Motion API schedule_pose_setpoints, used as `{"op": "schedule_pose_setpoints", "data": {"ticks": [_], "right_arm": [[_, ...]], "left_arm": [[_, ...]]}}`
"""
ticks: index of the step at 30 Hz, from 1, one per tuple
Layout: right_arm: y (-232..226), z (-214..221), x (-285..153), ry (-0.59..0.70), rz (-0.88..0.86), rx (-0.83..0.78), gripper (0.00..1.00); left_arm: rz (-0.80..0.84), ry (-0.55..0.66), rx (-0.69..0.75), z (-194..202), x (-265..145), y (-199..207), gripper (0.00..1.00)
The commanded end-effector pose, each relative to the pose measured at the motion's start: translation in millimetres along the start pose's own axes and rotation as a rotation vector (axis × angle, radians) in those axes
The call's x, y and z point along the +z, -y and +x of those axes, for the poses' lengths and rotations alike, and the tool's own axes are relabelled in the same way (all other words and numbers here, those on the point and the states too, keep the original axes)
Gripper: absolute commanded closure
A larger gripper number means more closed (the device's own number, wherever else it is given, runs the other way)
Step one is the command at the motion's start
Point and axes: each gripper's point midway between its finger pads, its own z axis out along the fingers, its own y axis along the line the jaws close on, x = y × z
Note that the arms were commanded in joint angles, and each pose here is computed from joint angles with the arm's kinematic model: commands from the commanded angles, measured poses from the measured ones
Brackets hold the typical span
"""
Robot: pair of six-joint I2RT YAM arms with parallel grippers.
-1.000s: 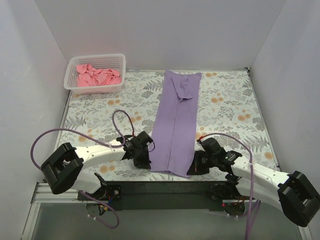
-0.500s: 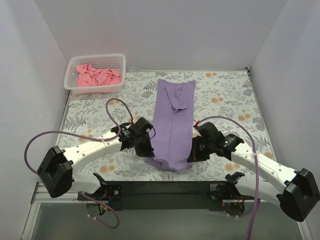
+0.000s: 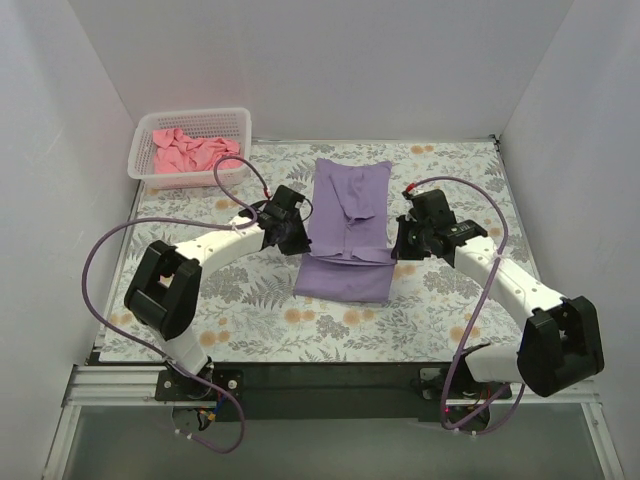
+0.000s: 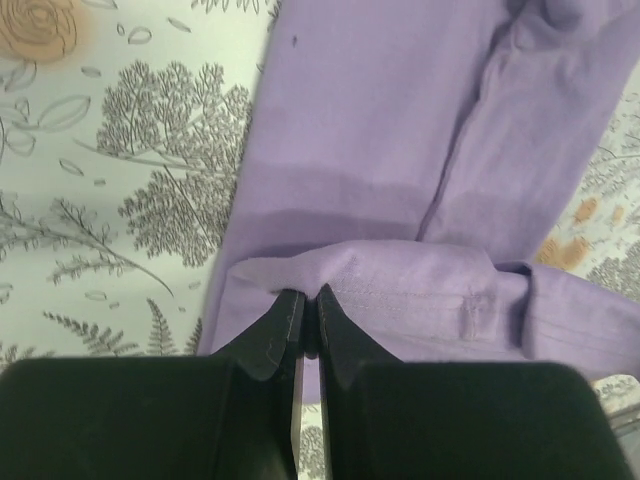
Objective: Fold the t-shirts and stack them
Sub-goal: Fold the tshirt
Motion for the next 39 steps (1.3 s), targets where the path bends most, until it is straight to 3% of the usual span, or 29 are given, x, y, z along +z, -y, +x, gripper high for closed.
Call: {"op": "schedule_pose_setpoints", "data": {"ticks": [1,11,27,29,32,33,35,37,39], "right_arm": [[1,-35,4,0.101,-0.010,-0.065,0.99],[15,-50,39,0.114,-0.011,-0.073,0.99],[24,-59,82,0.105,-0.005,-0.143,0.99],[23,-61,85,0.103,-0.006,-0.149,0.99],[19,-68,77,0.126,-0.017,-0.166,0.78],[18,-71,73,0.135,-0.016,-0.168,0.68],[15,-82,57,0.181,0.000,-0.179,0.58],[10,-90,41,0.227,0.015,-0.199,0.55],[3,-87,34,0.240,0.002,-0.214,0.55]], "left_arm": [[0.050,0.121,0.032,-41,1,17,1.00],[0.038,0.170,0.041,-64,22,22,1.00],[-0.042,0.189,0.038,-61,60,1,0.99],[-0.045,0.194,0.040,-62,59,-1,0.92],[-0.036,0.208,0.038,-64,50,2,0.73],[-0.014,0.234,0.036,-71,37,8,0.63],[-0.009,0.258,0.033,-72,26,10,0.54],[0.003,0.277,0.026,-74,8,14,0.43],[0.009,0.270,0.035,-63,0,17,0.43]]}}
